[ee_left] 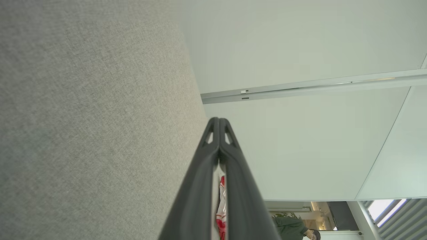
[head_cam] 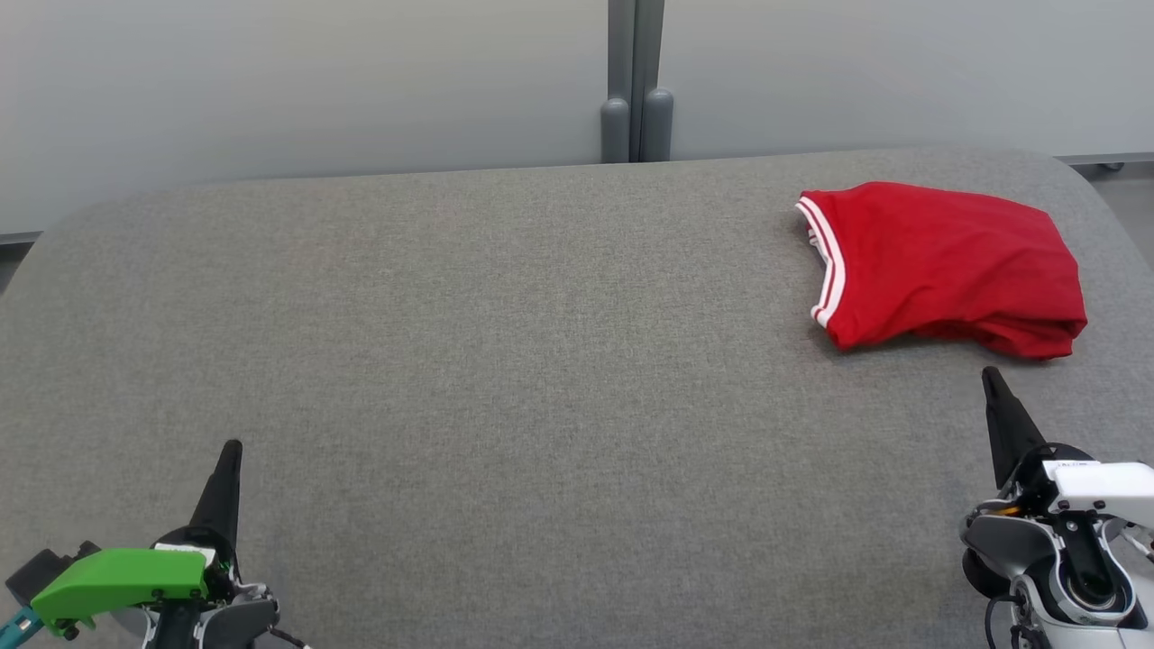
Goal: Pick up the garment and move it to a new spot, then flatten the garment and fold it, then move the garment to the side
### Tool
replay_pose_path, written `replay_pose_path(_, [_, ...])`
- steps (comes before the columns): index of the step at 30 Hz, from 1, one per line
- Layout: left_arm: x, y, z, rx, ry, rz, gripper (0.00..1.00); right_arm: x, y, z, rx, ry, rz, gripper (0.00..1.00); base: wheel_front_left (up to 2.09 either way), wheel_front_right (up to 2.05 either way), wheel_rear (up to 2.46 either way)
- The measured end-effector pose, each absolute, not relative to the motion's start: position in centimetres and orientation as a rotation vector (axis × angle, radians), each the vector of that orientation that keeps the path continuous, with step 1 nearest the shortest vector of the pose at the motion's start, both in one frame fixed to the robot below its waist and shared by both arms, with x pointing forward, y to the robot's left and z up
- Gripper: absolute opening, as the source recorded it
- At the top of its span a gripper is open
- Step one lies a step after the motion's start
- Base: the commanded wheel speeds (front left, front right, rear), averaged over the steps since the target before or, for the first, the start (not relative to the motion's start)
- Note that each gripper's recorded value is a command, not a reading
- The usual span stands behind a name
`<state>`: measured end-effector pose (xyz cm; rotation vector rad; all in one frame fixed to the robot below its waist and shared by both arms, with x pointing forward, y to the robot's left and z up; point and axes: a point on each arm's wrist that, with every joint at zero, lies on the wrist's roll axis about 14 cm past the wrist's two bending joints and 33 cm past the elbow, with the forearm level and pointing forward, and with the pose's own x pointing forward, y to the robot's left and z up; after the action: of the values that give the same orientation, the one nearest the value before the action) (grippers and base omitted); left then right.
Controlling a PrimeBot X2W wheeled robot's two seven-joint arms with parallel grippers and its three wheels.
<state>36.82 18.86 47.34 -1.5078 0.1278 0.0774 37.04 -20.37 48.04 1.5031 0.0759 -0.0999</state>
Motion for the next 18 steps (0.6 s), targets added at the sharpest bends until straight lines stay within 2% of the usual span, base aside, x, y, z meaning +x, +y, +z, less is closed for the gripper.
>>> replay_pose_path(6, [37.31,19.00,48.43,-1.566,0.090,0.050,0.00,37.00,-20.67,48.24,1.573,0.054,-0.100,0.00,0.00,0.00,0.00])
replay_pose_path(18, [37.32,19.05,48.48,-1.572,0.087,0.050,0.00,36.99,-20.52,48.19,1.582,0.054,-0.101,0.00,0.00,0.00,0.00])
